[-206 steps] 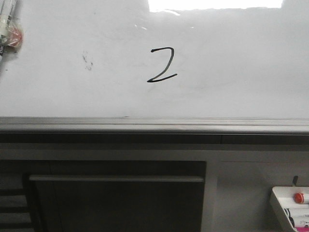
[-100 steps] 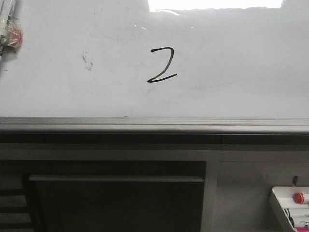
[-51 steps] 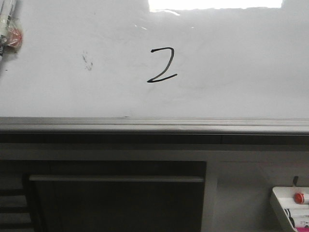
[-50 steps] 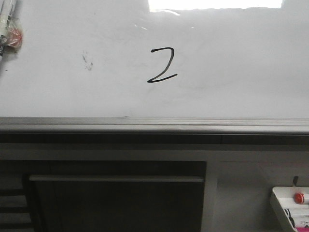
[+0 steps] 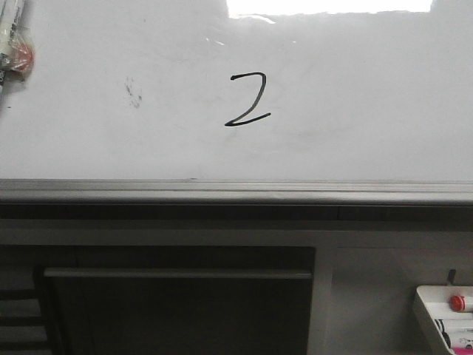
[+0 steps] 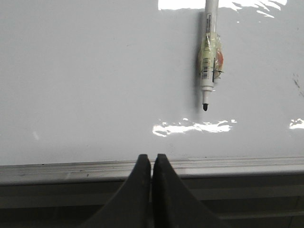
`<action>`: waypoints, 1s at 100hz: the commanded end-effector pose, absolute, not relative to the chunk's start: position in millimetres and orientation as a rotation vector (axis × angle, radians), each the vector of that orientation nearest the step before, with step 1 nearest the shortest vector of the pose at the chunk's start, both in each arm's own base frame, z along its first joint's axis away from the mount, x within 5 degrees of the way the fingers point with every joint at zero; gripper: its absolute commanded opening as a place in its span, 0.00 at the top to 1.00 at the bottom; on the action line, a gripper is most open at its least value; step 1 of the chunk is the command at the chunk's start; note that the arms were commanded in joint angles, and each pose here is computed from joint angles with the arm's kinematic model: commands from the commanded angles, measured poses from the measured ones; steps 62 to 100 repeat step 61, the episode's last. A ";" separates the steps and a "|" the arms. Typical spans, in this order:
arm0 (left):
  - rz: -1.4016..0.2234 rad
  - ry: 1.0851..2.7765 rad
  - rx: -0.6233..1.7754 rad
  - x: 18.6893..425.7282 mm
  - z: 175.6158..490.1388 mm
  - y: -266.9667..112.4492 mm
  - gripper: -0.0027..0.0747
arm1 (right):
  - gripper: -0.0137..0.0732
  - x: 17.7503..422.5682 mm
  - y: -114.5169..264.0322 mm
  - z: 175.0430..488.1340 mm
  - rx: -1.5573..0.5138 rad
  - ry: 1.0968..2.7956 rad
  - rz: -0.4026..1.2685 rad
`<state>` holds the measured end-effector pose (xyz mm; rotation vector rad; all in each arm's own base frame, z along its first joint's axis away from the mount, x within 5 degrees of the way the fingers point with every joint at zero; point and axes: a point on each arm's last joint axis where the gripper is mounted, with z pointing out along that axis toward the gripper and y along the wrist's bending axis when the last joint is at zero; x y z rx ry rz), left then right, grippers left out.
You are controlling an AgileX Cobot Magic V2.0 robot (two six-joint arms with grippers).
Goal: Write number 2 on whiteboard
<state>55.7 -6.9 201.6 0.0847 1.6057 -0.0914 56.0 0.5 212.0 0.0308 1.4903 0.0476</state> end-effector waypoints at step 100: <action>-0.103 1.528 0.069 55.1 199.6 -6.3 0.99 | 0.92 54.8 0.3 209.3 0.034 1.406 0.046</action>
